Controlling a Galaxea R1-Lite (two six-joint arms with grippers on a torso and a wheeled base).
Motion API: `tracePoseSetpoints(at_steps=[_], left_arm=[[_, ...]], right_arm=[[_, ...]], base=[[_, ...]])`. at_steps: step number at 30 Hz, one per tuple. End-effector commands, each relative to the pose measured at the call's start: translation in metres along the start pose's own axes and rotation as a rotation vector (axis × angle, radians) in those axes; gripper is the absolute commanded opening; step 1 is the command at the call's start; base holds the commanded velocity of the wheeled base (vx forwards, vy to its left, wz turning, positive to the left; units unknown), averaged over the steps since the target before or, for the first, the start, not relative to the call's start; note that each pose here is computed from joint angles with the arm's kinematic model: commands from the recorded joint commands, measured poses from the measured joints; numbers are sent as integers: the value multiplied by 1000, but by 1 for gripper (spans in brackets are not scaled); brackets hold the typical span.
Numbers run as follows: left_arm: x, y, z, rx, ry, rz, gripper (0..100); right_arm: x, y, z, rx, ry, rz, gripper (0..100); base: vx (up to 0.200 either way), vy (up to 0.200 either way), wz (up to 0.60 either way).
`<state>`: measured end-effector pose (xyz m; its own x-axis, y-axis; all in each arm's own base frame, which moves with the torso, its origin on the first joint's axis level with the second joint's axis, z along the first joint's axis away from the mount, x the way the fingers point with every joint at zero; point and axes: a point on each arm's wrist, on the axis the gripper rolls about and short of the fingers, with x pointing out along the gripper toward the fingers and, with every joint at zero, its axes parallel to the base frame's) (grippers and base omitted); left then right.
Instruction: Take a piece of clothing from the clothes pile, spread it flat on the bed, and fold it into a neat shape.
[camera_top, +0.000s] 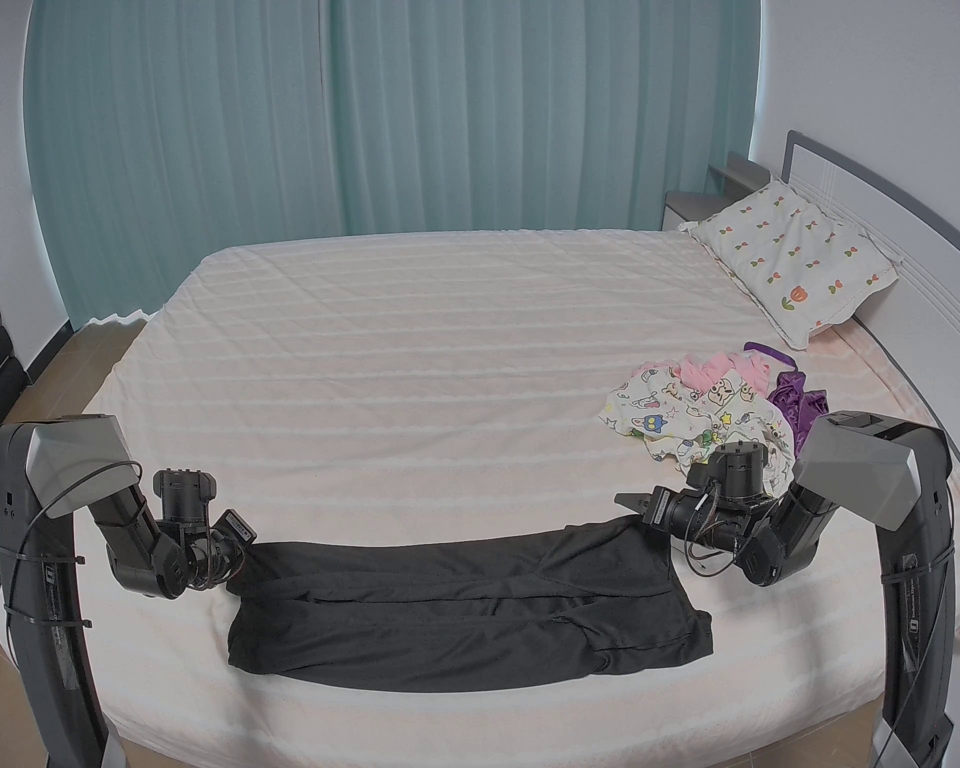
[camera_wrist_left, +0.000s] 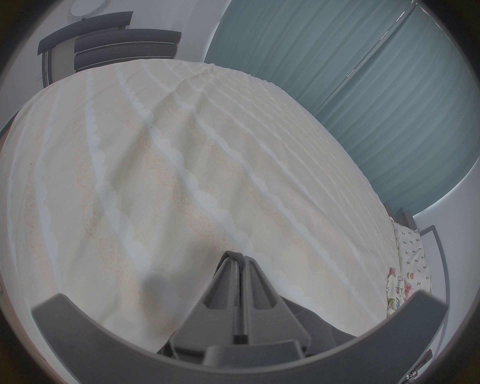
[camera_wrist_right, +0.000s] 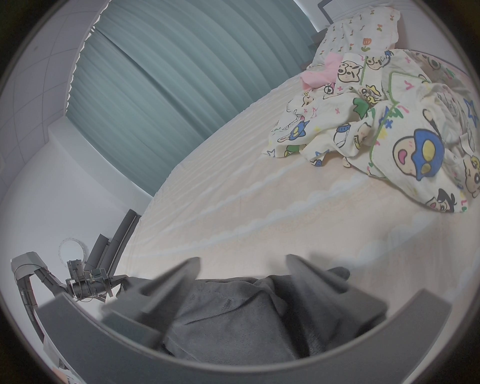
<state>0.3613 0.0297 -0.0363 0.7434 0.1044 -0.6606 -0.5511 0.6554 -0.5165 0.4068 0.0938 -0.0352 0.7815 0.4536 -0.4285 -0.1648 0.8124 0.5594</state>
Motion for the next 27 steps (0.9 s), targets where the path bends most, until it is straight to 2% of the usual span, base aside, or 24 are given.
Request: tracePoseSetpoints(at_steps=[1,7,12,18,27], left_arm=[[0,0,0,-1,-1,1,0],[0,0,0,-1,1,1,0],[0,0,0,-1,2,0,0],[1,0,1,-2,2,-2,0],[1,0,1,-2,1,-3,0]], right_arm=[[-8,-3,10,13,-28,-6,100],[-35,-4,10,38,7,-14,100],[-51,-12,-18,60,113,-50,100],[-46,-21,-36,-8,174,-65,100],[-36,-17,-42,-28,192,-52,100]], base=[[0,0,0],[0,0,0],[0,0,0],[0,0,0],[0,0,0]])
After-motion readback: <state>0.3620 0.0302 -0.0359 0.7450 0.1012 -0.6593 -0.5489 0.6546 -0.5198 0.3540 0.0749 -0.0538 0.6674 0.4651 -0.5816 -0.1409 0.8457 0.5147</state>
